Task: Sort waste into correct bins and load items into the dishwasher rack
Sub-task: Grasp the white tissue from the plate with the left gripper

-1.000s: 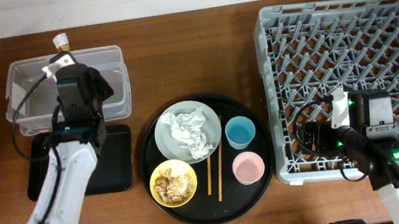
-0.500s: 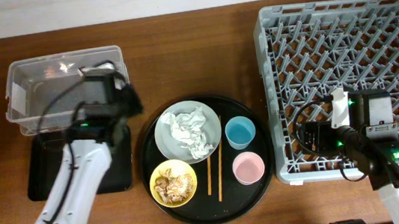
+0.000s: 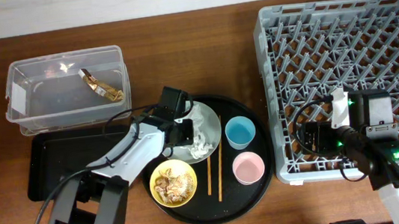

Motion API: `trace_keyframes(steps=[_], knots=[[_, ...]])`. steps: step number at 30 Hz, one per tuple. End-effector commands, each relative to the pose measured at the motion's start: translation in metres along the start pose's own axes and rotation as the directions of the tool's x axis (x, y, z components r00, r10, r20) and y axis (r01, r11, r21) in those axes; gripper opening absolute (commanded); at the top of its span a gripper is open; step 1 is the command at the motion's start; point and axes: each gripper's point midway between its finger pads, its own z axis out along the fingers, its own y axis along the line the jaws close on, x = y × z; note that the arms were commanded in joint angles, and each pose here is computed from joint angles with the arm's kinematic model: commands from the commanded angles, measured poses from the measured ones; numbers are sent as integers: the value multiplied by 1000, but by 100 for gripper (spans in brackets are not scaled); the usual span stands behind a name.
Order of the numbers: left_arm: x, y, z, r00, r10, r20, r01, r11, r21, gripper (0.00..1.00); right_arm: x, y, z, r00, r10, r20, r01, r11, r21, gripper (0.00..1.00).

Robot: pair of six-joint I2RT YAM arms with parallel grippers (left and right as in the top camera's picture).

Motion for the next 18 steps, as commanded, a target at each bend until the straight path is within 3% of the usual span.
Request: trace_keyframes(steps=[1,5,9,12,16,17,18], knots=[[-13,10,-18,1000,-4,18,5,999,-54,0,-6,1,-6,1000,-5,21,5,1000,0,98],[-60,33,-86,986,-60,155,77,992,-104,1,-6,1,-6,1000,-5,21,5,1000,0,98],[-106,80,-153,914,-128,385,204,965,-164,1,-6,1,-6,1000,-5,21,5,1000,0,98],[-125,142,-173,840,-205,502,356,907,-226,1,-6,1,-6,1000,-5,21,5,1000,0,98],[-133,188,-167,799,-266,540,448,862,-238,1,-6,1,-6,1000,-5,21,5,1000,0,98],[-134,198,-158,798,-279,535,463,851,-247,4,-6,1,-6,1000,-5,21,5,1000,0,98],[-134,206,-148,800,-290,525,473,843,-256,24,-6,1,-6,1000,-5,21,5,1000,0,98]])
